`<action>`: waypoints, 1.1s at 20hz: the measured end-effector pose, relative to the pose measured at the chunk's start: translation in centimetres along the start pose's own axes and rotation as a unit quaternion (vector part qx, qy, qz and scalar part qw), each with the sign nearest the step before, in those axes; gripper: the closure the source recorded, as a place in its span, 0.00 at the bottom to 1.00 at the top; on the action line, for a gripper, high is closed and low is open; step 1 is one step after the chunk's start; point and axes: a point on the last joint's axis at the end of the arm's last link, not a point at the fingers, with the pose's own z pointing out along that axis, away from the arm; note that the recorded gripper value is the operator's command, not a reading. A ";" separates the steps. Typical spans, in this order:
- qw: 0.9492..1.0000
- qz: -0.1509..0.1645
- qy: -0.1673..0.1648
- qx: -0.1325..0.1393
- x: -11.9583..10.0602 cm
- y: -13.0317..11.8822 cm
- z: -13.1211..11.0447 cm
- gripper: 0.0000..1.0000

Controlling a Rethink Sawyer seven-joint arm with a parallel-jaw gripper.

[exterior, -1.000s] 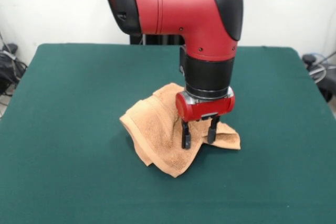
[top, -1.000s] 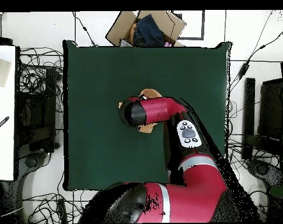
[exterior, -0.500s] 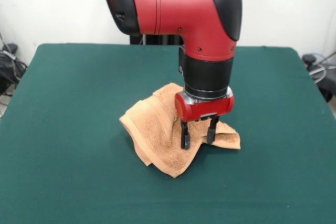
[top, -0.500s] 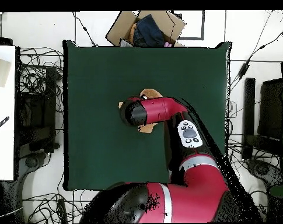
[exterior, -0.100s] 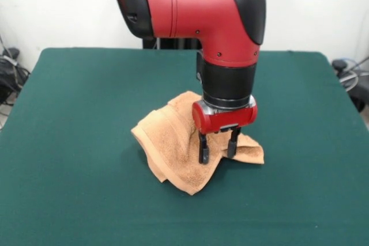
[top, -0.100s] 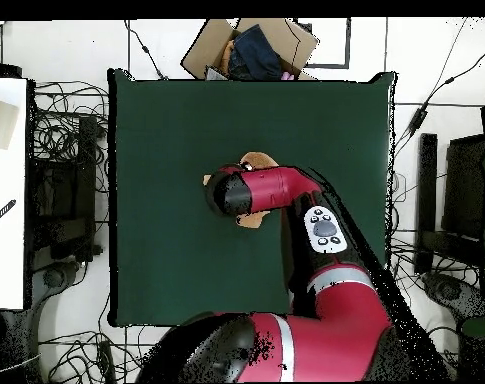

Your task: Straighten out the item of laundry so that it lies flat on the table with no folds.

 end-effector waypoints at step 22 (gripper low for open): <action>0.999 0.027 0.033 -0.018 0.3 -1.7 -0.6 0.00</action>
